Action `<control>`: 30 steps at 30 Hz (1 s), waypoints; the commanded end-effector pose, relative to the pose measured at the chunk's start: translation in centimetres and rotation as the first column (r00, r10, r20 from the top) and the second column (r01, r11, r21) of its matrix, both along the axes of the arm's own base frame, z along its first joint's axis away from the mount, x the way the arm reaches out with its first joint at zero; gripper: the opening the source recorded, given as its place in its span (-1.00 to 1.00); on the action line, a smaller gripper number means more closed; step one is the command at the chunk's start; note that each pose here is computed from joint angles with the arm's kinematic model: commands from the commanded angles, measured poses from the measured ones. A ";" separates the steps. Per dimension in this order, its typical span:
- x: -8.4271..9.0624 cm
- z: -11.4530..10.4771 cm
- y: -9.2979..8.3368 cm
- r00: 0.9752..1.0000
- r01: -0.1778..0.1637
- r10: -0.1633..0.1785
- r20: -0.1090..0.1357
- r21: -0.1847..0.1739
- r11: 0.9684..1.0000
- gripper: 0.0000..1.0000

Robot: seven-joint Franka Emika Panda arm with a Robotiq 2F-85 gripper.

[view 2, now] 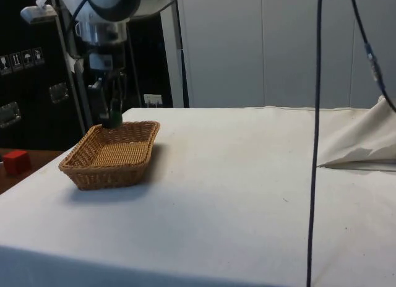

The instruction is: Pick up the ball and place it into the basket.

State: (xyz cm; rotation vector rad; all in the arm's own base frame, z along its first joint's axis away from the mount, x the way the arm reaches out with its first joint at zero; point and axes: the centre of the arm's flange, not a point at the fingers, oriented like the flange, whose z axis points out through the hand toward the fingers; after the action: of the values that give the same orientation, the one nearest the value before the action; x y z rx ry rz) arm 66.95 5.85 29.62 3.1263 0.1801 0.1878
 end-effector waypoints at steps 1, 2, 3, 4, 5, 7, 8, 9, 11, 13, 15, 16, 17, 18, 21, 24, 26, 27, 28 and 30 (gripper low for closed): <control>0.4 -0.5 -0.1 1.000 -0.003 0.003 -0.005 0.008 1.000 -0.96; 0.6 -0.9 -0.1 1.000 -0.005 0.005 -0.006 0.006 1.000 -0.96; 0.8 -1.3 -0.2 1.000 -0.006 0.006 -0.006 0.004 1.000 -0.96; 1.0 -1.7 -0.3 1.000 -0.008 0.008 -0.008 0.003 1.000 -0.96; 1.3 -2.4 -0.6 1.000 -0.009 0.009 -0.011 -0.001 1.000 -0.96; 1.6 -3.1 -0.7 1.000 -0.011 0.011 -0.014 -0.005 1.000 -0.96; 1.7 -3.5 -0.7 1.000 -0.013 0.013 -0.016 -0.007 1.000 -0.96; 1.8 -3.8 -0.8 1.000 -0.013 0.013 -0.016 -0.009 1.000 -0.96; 1.9 -4.1 -0.8 1.000 -0.014 0.014 -0.017 -0.011 1.000 -0.96; 2.2 -5.3 -0.9 1.000 -0.016 0.016 -0.019 -0.017 1.000 -0.96; 2.3 -6.0 -0.9 1.000 -0.017 0.016 -0.021 -0.019 1.000 -0.96; 2.4 -6.4 -0.9 1.000 -0.016 0.016 -0.021 -0.021 1.000 -0.96; 2.5 -6.7 -0.9 1.000 -0.017 0.016 -0.022 -0.022 1.000 -0.96; 2.6 -7.0 -0.9 1.000 -0.017 0.016 -0.022 -0.024 1.000 -0.96; 2.6 -7.8 -0.8 1.000 -0.016 0.016 -0.024 -0.026 1.000 -0.96; 2.8 -8.8 -0.8 1.000 -0.014 0.013 -0.024 -0.030 0.999 -0.96; 2.8 -9.0 -0.8 1.000 -0.012 0.011 -0.024 -0.031 0.999 -0.96; 2.8 -9.0 -0.9 1.000 -0.012 0.011 -0.025 -0.034 0.999 -0.96; 2.7 -9.1 -0.9 1.000 -0.010 0.009 -0.027 -0.041 0.999 -0.96; 2.8 -9.0 -0.9 1.000 -0.012 0.011 -0.026 -0.036 0.999 -0.96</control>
State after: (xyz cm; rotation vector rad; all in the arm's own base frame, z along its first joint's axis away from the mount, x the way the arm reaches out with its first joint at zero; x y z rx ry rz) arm 69.68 4.92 20.53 3.0880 0.1952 0.1407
